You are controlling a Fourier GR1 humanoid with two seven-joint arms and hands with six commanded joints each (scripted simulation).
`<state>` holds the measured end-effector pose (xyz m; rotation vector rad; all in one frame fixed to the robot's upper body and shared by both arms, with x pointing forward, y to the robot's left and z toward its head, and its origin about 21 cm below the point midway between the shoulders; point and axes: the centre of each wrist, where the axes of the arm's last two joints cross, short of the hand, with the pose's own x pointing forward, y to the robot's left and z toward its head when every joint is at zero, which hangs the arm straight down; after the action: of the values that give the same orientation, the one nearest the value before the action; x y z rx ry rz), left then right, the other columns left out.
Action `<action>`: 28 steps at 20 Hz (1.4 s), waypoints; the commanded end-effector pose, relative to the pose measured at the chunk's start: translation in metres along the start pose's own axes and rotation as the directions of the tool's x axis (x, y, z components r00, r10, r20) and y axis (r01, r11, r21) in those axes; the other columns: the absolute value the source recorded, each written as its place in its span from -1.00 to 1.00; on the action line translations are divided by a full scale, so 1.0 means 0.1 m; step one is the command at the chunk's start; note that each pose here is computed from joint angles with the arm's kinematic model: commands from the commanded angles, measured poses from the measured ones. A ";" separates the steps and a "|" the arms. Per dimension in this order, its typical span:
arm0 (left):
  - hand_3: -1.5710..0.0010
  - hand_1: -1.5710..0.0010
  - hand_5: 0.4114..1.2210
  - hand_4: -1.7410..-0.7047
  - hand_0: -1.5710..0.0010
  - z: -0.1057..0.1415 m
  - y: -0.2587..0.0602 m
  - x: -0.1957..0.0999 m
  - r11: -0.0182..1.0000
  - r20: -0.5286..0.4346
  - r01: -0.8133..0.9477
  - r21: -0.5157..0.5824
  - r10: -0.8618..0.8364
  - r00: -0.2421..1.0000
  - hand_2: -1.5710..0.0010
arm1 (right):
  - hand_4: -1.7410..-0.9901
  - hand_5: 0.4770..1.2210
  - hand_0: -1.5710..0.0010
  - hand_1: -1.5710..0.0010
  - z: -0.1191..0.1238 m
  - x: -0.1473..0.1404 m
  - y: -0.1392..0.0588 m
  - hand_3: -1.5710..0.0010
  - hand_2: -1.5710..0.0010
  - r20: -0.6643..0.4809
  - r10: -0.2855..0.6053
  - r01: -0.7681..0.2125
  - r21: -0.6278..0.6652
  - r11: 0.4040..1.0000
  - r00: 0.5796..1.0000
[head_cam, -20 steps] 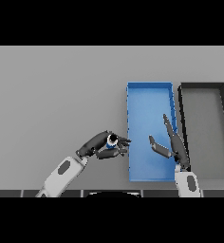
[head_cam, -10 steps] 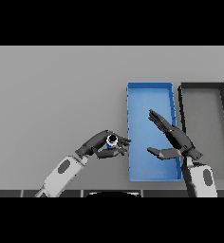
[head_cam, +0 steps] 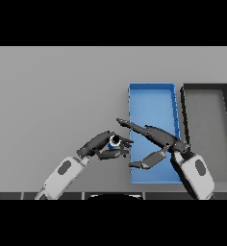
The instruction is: Pick up the blue pipe and place it into the blue bin.
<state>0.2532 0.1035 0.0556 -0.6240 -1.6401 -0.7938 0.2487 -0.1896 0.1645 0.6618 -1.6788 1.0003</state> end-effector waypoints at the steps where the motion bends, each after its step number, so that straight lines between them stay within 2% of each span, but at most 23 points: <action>1: -0.84 -1.00 1.00 -0.98 -1.00 0.01 -0.01 -0.03 1.000 0.011 0.004 -0.004 -0.004 1.000 -1.00 | 0.16 -0.95 1.00 1.00 -0.06 -0.01 0.00 1.00 1.00 0.005 0.009 -0.009 0.027 1.000 1.000; 3: -0.90 -1.00 1.00 -0.78 -1.00 0.03 -0.02 -0.07 1.000 0.016 0.002 -0.010 -0.002 1.000 -1.00 | 0.25 -0.91 1.00 1.00 -0.23 0.02 0.02 1.00 1.00 0.014 0.037 -0.038 0.069 0.997 0.999; 6: -0.95 -1.00 1.00 -0.62 -1.00 0.00 -0.01 -0.08 1.000 0.012 0.014 -0.019 -0.014 1.000 -1.00 | 0.33 -0.88 1.00 1.00 -0.46 0.09 0.04 1.00 1.00 0.000 0.050 -0.050 0.111 0.993 0.999; 11: -0.98 -1.00 1.00 -0.48 -1.00 0.05 0.03 -0.07 1.000 0.005 0.025 -0.017 -0.025 1.000 -1.00 | 0.41 -0.94 1.00 1.00 -0.72 0.01 0.09 1.00 0.99 -0.032 0.037 -0.031 0.177 0.984 0.999; 12: -0.99 -1.00 1.00 -0.58 -1.00 0.03 0.02 -0.07 1.000 0.001 0.018 -0.013 -0.018 1.000 -1.00 | 0.34 -0.96 0.98 0.95 -0.78 0.03 0.09 0.97 0.93 -0.031 0.041 -0.034 0.189 0.981 0.999; 13: -0.63 -1.00 1.00 -0.67 -1.00 0.03 0.04 -0.06 1.000 0.019 0.023 -0.016 -0.023 1.000 -1.00 | 0.20 -0.98 0.86 0.82 -0.84 0.05 0.12 0.85 0.80 -0.023 0.044 -0.038 0.203 0.978 0.999; 14: -0.52 -1.00 1.00 -0.73 -1.00 0.00 0.03 -0.04 0.998 -0.016 0.066 -0.014 -0.066 0.998 -1.00 | 0.05 -1.00 0.66 0.62 -0.88 0.06 0.13 0.68 0.61 -0.022 0.051 -0.045 0.216 0.975 0.998; 15: -0.42 -0.94 1.00 -0.79 -1.00 0.02 0.03 -0.01 0.992 -0.044 0.121 -0.030 -0.123 0.991 -1.00 | 0.00 -1.00 0.39 0.38 -0.90 0.06 0.13 0.34 0.37 -0.017 0.056 -0.050 0.229 0.972 0.998; 16: -0.43 -0.96 1.00 -0.82 -1.00 0.04 0.02 0.00 0.993 -0.052 0.117 -0.014 -0.118 0.992 -1.00 | -0.18 -0.98 0.12 0.10 -0.96 0.06 0.15 0.16 0.10 0.004 0.056 -0.055 0.241 0.969 0.998; 18: -0.63 -0.97 1.00 -0.88 -1.00 0.00 0.00 -0.01 0.994 -0.012 0.105 -0.012 -0.105 0.994 -1.00 | -0.43 -0.75 -0.29 -0.29 -0.98 0.07 0.17 -0.12 -0.30 0.026 0.020 -0.025 0.252 0.967 0.999; 19: -0.71 -0.98 1.00 -0.91 -1.00 -0.01 -0.01 0.01 0.997 0.000 0.078 -0.013 -0.078 0.997 -1.00 | -0.35 -0.57 -0.43 -0.43 -1.00 0.07 0.17 -0.30 -0.44 0.042 -0.008 -0.003 0.251 0.968 0.999; 21: -0.81 -0.99 1.00 -0.94 -1.00 0.00 0.00 -0.01 0.999 0.013 0.029 -0.020 -0.028 1.000 -1.00 | -0.24 0.00 -0.63 -0.64 -1.01 0.03 0.17 -0.55 -0.64 0.075 -0.034 0.015 0.243 0.970 0.997; 24: -0.90 -0.99 1.00 -0.97 -1.00 0.02 0.02 -0.05 0.999 0.014 0.032 -0.009 -0.032 0.999 -1.00 | -0.18 0.49 -0.81 -0.81 -1.00 0.05 0.16 -0.77 -0.82 0.071 0.051 -0.068 0.264 0.962 0.996; 26: -0.94 -1.00 1.00 -0.97 -1.00 -0.04 0.01 -0.06 0.999 0.001 0.038 -0.015 -0.038 0.999 -1.00 | -0.21 0.67 -0.88 -0.88 -0.98 0.02 0.22 -0.85 -0.88 0.100 0.052 -0.078 0.275 0.958 0.994; 28: -0.96 -1.00 1.00 -0.98 -1.00 0.00 0.00 -0.02 0.999 -0.009 0.032 -0.012 -0.032 0.999 -1.00 | -0.26 0.79 -0.92 -0.92 -1.00 0.03 0.20 -0.91 -0.92 0.106 0.031 -0.060 0.280 0.958 0.994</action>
<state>0.2531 0.1035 0.0531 -0.6045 -1.6425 -0.8295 0.2801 -0.0934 0.1742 0.8771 -1.6596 1.2752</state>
